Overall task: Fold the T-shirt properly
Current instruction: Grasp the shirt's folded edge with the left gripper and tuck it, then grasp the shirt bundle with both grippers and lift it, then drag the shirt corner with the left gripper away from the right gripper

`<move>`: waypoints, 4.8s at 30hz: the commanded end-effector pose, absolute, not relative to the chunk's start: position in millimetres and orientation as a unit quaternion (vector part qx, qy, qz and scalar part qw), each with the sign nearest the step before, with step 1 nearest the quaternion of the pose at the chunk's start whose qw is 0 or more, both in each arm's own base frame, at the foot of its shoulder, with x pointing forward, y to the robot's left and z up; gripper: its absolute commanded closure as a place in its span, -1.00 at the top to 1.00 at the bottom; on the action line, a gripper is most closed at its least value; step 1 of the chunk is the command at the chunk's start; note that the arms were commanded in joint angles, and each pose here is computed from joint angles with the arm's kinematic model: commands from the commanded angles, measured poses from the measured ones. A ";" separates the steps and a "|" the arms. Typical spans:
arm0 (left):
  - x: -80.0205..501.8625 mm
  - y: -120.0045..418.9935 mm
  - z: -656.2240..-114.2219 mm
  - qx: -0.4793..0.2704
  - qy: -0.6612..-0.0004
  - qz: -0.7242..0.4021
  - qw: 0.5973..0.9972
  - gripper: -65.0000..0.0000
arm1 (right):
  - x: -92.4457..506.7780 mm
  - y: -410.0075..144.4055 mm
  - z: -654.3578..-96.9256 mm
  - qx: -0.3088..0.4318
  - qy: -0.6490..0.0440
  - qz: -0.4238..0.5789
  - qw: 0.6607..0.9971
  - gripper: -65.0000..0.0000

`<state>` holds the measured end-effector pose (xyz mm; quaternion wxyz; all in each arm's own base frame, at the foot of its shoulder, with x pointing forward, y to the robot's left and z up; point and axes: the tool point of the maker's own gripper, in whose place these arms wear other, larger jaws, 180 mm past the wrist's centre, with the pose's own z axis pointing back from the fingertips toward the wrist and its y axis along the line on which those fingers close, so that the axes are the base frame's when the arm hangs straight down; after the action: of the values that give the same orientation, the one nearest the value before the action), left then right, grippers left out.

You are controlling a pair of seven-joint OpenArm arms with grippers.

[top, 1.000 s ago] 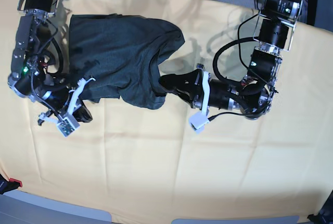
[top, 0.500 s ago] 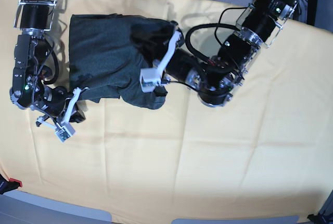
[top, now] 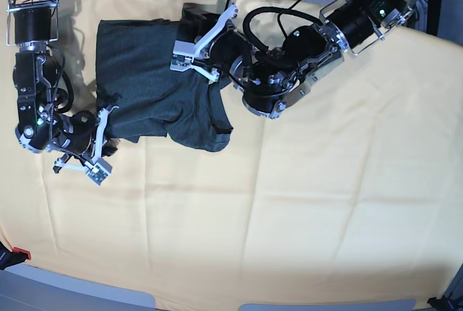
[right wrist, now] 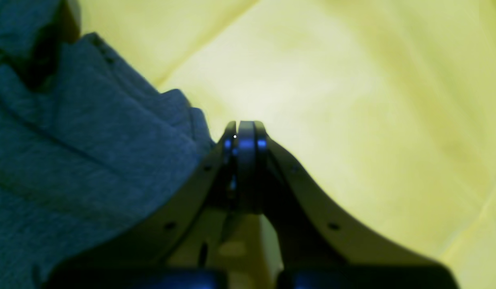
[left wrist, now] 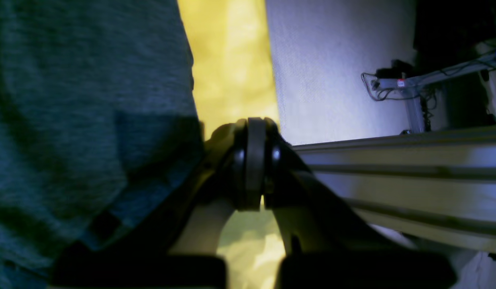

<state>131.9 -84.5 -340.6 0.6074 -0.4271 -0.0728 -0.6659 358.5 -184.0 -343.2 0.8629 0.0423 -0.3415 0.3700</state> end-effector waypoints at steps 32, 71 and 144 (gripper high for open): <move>153.5 -97.5 -361.0 -0.370 -0.170 -0.650 0.642 -1.00 | 346.9 -208.3 -345.8 0.055 -0.349 0.358 0.864 -1.00; 157.6 -110.9 -373.0 -0.333 -0.212 -0.642 0.658 -1.00 | 328.4 -173.3 -370.7 0.082 -0.283 0.402 0.867 -1.00; 285.7 -32.7 -307.2 -0.416 -0.071 -0.558 0.714 -1.00 | 260.8 -208.4 -315.9 0.134 -0.354 0.298 0.876 -1.00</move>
<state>274.9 -23.9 -328.6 0.7277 -0.4064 -0.0436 -0.5508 252.0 -205.5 -330.0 0.8850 0.1388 -0.3329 0.2943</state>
